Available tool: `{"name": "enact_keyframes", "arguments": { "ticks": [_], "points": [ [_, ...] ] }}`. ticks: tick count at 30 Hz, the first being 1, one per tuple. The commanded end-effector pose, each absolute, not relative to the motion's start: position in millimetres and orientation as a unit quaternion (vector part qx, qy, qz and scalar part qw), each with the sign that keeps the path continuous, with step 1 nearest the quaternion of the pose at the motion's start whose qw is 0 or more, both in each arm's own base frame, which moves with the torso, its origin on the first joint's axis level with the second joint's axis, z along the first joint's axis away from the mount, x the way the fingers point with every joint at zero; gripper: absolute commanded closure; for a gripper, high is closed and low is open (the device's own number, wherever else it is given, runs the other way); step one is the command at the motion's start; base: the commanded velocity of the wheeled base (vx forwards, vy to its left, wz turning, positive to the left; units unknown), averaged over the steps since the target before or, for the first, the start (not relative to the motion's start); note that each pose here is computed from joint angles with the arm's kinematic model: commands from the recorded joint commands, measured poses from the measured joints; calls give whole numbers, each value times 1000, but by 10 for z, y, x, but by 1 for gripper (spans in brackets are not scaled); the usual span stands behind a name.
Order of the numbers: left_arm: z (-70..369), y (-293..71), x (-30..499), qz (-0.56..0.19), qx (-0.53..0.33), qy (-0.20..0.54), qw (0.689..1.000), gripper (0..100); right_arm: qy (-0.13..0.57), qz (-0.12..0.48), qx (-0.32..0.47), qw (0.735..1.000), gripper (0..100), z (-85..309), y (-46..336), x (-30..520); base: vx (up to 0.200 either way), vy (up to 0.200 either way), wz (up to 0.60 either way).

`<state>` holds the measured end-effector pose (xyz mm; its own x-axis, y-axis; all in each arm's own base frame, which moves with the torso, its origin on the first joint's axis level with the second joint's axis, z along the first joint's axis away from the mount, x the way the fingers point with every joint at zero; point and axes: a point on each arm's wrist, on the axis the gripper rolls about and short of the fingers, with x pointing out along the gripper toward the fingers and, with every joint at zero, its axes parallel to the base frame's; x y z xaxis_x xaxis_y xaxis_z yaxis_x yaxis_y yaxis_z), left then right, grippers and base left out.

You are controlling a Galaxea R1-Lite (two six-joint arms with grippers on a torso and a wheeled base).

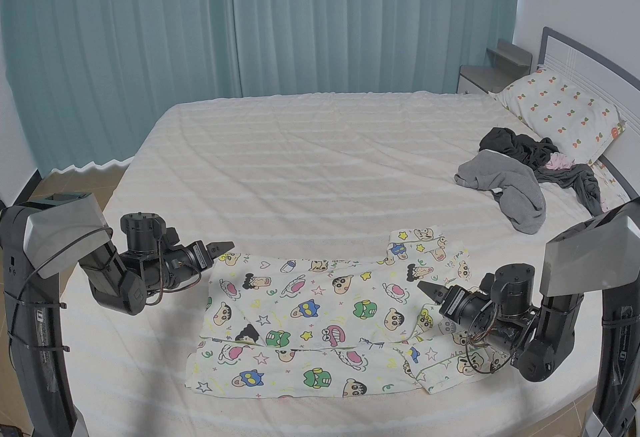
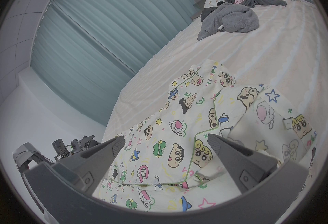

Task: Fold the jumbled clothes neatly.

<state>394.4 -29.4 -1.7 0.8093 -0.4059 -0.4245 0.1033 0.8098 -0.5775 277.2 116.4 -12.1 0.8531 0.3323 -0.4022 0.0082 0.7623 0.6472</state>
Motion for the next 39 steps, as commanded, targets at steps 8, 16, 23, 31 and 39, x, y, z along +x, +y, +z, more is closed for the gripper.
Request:
{"name": "enact_keyframes", "arguments": {
  "ticks": [8,16,23,31,39],
  "points": [
    [-238,-309,4256,-143,-210,322,912,0,253,94,330,905,0,-117,1176,2771,0,0,0],
    [-453,-325,4350,-144,-191,331,913,0,253,94,330,905,0,-120,1178,2774,0,0,0],
    [-557,-324,4439,-131,-180,335,916,0,253,95,326,906,0,-124,1178,2774,0,0,0],
    [-527,-363,4508,-138,-157,359,909,0,248,99,322,908,0,-92,1182,2773,0,0,0],
    [-519,-447,4512,-146,-154,367,906,100,246,96,322,909,0,-90,1162,2785,0,0,0]
  ]
}}
